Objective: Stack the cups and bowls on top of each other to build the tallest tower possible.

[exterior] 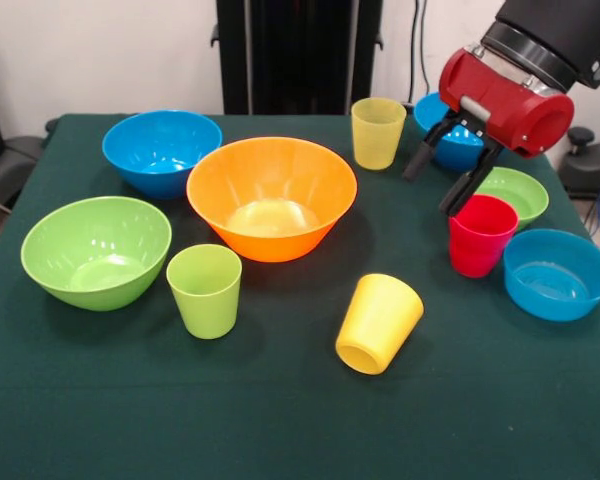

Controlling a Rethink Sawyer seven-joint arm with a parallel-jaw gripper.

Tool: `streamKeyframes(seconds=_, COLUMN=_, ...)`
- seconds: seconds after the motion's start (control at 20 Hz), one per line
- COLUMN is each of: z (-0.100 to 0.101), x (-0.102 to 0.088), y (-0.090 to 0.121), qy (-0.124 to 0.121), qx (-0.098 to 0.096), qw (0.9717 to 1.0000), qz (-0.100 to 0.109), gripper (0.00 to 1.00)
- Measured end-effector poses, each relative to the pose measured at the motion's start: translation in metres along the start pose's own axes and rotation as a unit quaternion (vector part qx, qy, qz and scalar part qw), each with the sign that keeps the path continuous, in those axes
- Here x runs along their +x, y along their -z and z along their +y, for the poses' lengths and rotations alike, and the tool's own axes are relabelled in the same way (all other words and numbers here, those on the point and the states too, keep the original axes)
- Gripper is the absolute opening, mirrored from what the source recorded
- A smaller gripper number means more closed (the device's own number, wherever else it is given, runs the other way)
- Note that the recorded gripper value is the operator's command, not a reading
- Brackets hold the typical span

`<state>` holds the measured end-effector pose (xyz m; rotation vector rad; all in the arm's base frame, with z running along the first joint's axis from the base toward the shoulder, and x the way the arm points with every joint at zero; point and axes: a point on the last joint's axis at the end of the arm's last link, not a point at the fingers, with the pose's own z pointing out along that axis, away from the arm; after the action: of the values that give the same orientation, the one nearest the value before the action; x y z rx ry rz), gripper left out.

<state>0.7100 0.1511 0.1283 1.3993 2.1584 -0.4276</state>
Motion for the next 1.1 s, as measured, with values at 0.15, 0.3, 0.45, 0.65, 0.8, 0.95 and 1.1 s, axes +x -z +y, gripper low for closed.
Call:
streamKeyframes(seconds=0.15, z=0.0014, x=-0.0008, y=-0.0006, qy=0.000, qx=-0.007, qw=1.0000, qz=-0.004, gripper=1.00)
streamKeyframes(seconds=0.3, z=0.0034, x=-0.0022, y=-0.0011, qy=0.000, qx=-0.017, qw=0.9998, qz=-0.009, gripper=1.00)
streamKeyframes(seconds=0.45, z=0.0046, x=-0.0031, y=-0.0014, qy=0.000, qx=-0.024, qw=0.9996, qz=-0.012, gripper=1.00)
streamKeyframes(seconds=0.65, z=0.0057, x=-0.0044, y=-0.0018, qy=-0.001, qx=-0.028, qw=0.9995, qz=-0.015, gripper=1.00)
streamKeyframes(seconds=0.8, z=0.0062, x=-0.0056, y=-0.0024, qy=-0.001, qx=-0.031, qw=0.9994, qz=-0.016, gripper=1.00)
streamKeyframes(seconds=0.95, z=0.0068, x=-0.0062, y=-0.0026, qy=-0.001, qx=-0.033, qw=0.9993, qz=-0.017, gripper=1.00)
streamKeyframes(seconds=1.1, z=0.0068, x=-0.0063, y=-0.0026, qy=-0.001, qx=-0.033, qw=0.9993, qz=-0.017, gripper=1.00)
